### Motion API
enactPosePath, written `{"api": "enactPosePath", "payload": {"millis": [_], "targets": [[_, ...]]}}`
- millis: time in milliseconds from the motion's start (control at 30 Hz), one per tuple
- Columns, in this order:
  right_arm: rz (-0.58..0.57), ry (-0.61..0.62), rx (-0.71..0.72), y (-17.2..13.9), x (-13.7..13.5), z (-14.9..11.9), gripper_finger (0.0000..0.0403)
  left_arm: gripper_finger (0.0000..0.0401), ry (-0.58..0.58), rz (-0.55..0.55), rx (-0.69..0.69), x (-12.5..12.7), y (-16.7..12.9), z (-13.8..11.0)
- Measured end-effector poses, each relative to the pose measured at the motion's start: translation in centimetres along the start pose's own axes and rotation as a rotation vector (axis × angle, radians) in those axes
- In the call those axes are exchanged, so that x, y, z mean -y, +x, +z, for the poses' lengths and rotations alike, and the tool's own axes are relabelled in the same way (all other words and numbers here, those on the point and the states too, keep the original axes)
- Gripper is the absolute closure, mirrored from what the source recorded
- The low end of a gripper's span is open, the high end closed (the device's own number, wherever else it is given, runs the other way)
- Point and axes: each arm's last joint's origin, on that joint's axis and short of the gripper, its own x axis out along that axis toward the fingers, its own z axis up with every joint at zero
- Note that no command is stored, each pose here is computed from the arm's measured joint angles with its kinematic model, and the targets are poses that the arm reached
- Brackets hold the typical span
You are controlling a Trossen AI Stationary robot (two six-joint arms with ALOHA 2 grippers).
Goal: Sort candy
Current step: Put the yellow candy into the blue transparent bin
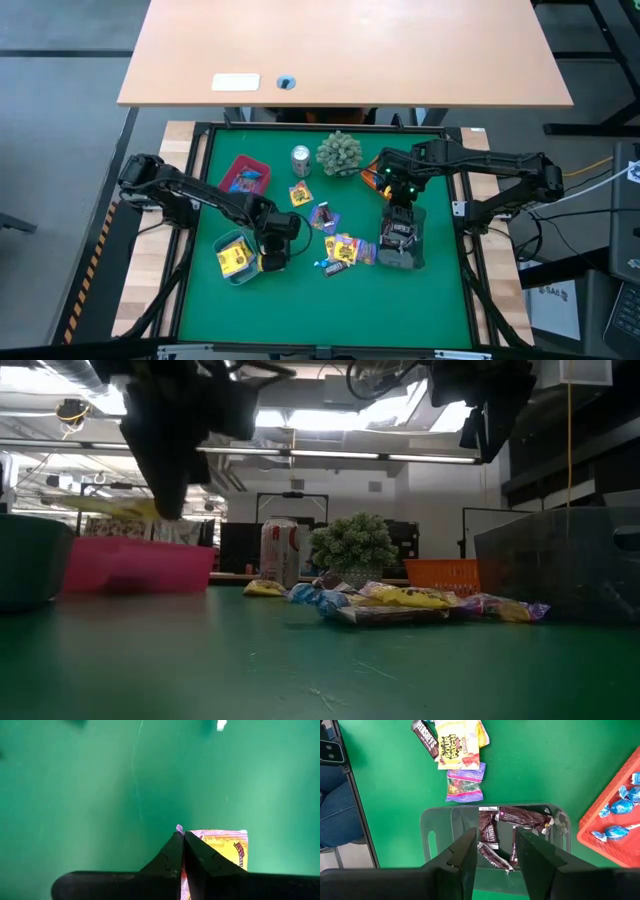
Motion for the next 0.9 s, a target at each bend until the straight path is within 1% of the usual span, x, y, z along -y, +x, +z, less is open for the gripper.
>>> {"api": "enactPosePath", "payload": {"millis": [233, 333, 500, 567, 767, 900], "targets": [[0.000, 0.000, 0.000, 0.0, 0.0, 0.0, 0.0271, 0.0401, 0.011, 0.059, -0.108, 0.6, -2.7, 0.0], [0.000, 0.000, 0.000, 0.0, 0.0, 0.0, 0.0271, 0.0401, 0.011, 0.115, -0.173, 1.0, -3.2, -0.9], [0.000, 0.000, 0.000, 0.0, 0.0, 0.0, 0.0271, 0.0401, -0.035, 0.196, -0.264, 1.8, -2.9, -2.9], [0.000, 0.000, 0.000, 0.0, 0.0, 0.0, 0.0271, 0.0401, -0.042, 0.203, -0.263, 2.3, -2.6, -3.4], [0.000, 0.000, 0.001, 0.0, 0.0, 0.0, 0.0271, 0.0401, 0.012, 0.240, -0.262, 3.3, -2.2, -4.6], [0.000, 0.000, 0.001, 0.0, 0.0, 0.0, 0.0271, 0.0401, 0.014, 0.231, -0.242, 3.8, -2.1, -4.7]]}}
